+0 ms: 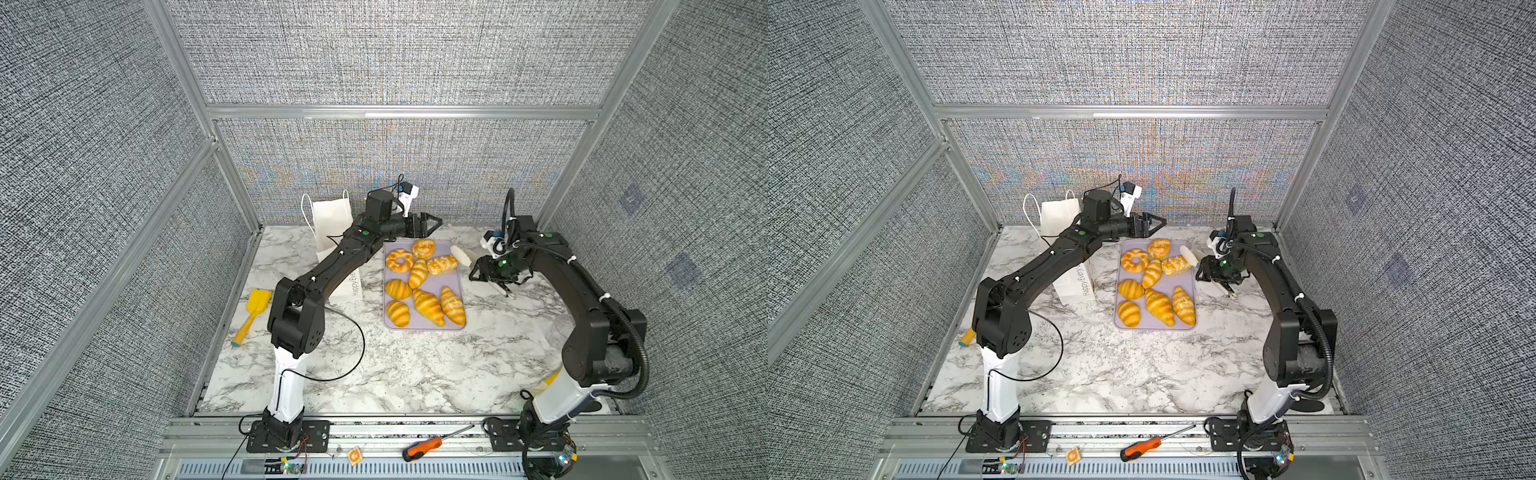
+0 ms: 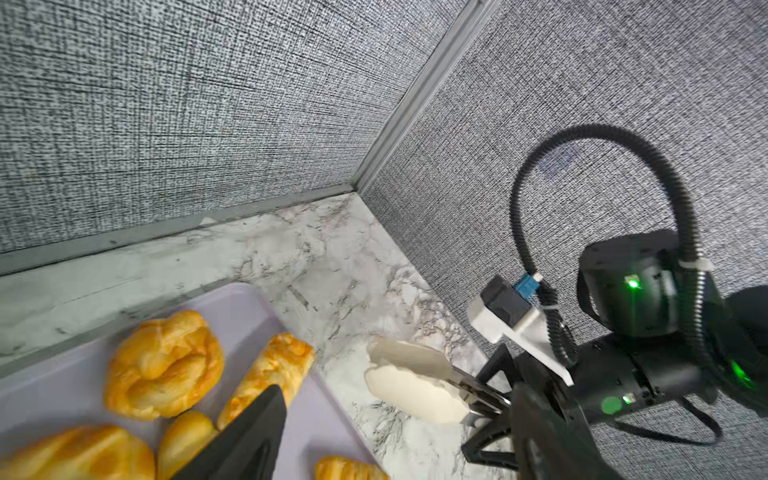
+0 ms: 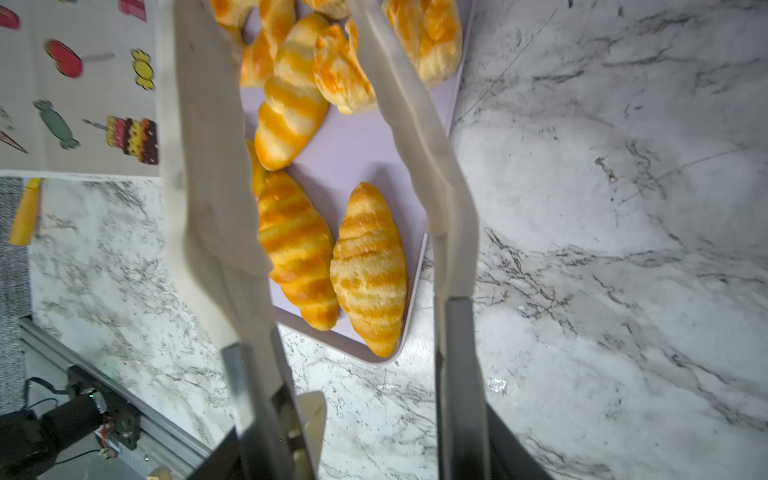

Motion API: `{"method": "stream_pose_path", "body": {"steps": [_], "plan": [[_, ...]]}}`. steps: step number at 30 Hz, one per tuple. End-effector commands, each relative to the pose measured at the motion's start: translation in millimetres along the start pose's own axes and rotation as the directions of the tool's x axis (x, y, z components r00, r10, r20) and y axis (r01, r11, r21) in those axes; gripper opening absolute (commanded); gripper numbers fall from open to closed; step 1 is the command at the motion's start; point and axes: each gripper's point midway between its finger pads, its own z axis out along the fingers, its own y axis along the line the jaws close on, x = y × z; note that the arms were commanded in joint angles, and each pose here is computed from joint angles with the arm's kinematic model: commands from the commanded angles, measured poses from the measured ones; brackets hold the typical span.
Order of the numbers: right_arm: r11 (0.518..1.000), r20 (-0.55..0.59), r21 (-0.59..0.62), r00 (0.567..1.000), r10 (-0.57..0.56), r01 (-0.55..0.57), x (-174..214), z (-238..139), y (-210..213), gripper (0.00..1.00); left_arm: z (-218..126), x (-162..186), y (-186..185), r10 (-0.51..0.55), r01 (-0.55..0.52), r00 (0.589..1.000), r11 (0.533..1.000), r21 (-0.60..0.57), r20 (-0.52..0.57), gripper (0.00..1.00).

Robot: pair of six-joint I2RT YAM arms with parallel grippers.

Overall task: Place the fake bread into the paper bag
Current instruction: 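Lower the open tongs over the breads with right gripper while left gripper draws back, then close the tongs on a croissant at the tray's near edge with right gripper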

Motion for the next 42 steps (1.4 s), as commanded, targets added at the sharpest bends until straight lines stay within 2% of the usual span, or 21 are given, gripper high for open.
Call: {"method": "stream_pose_path", "body": {"steps": [1,5,8,18,28,33,37,42], "plan": [[0.994,-0.081,0.103,0.996,-0.022,0.030,24.3,-1.3,-4.5,0.58,-10.3,2.5,11.1,0.059,-0.062,0.998,0.993,-0.101,-0.028,0.90],[0.983,-0.133,0.177,0.991,-0.013,0.037,47.5,0.6,2.1,0.58,-32.0,-7.2,8.9,0.119,-0.119,0.993,0.975,-0.190,-0.007,0.92],[0.971,-0.164,0.232,0.986,-0.015,0.054,64.8,1.4,9.2,0.58,-49.5,-11.1,6.9,0.171,-0.165,0.985,0.955,-0.247,0.002,0.99],[0.921,-0.238,0.381,0.971,0.014,0.081,112.7,5.9,32.2,0.58,-102.1,4.8,-9.0,0.287,-0.278,0.958,0.907,-0.317,-0.019,0.99],[0.874,-0.297,0.472,0.954,0.032,0.118,131.3,10.8,31.4,0.60,-164.2,31.5,-25.5,0.339,-0.314,0.941,0.867,-0.387,-0.003,0.99],[0.854,-0.295,0.508,0.955,0.044,0.117,130.0,12.4,27.2,0.61,-188.4,33.7,-37.6,0.380,-0.343,0.925,0.847,-0.406,0.011,0.99],[0.842,-0.299,0.526,0.953,0.054,0.117,129.2,13.6,24.6,0.63,-197.8,30.1,-44.8,0.411,-0.370,0.912,0.832,-0.413,0.012,0.99],[0.855,-0.338,0.498,0.941,0.038,0.144,128.3,24.4,30.1,0.67,-196.1,32.5,-46.5,0.414,-0.380,0.910,0.835,-0.399,0.000,0.99]]}}
